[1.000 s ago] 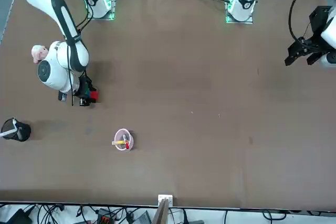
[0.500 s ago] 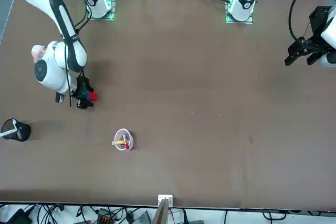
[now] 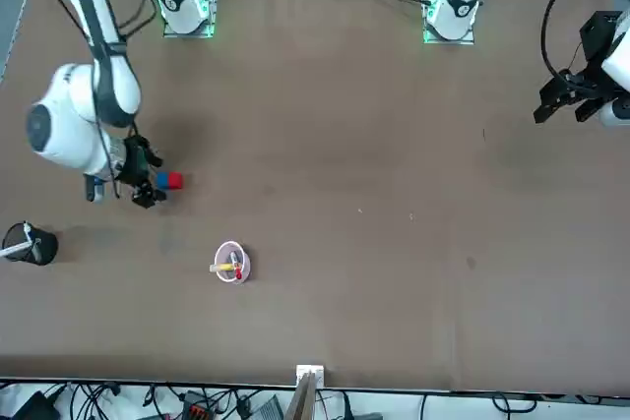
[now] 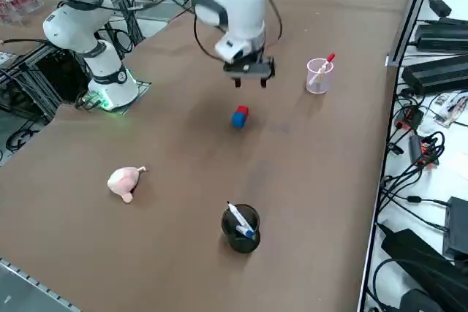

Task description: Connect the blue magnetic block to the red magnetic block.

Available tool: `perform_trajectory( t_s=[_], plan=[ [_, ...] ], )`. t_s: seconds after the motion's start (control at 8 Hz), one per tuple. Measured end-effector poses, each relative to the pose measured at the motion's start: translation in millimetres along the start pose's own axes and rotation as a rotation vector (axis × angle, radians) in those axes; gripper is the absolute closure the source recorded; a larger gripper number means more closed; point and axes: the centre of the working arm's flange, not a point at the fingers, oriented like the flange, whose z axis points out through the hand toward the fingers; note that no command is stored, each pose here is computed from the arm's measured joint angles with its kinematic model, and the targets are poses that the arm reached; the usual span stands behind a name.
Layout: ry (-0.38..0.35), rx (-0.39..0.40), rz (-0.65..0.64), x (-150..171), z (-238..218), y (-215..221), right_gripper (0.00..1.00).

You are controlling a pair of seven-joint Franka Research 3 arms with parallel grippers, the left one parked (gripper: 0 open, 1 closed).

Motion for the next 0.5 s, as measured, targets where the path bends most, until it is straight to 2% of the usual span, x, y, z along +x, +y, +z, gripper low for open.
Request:
perform_trajectory(
  t_s=[0.25, 0.5],
  plan=[
    [0.057, -0.009, -0.215, -8, -60, -4, 0.00],
    [0.103, -0.066, -0.484, -15, -106, -1, 0.00]
  ],
)
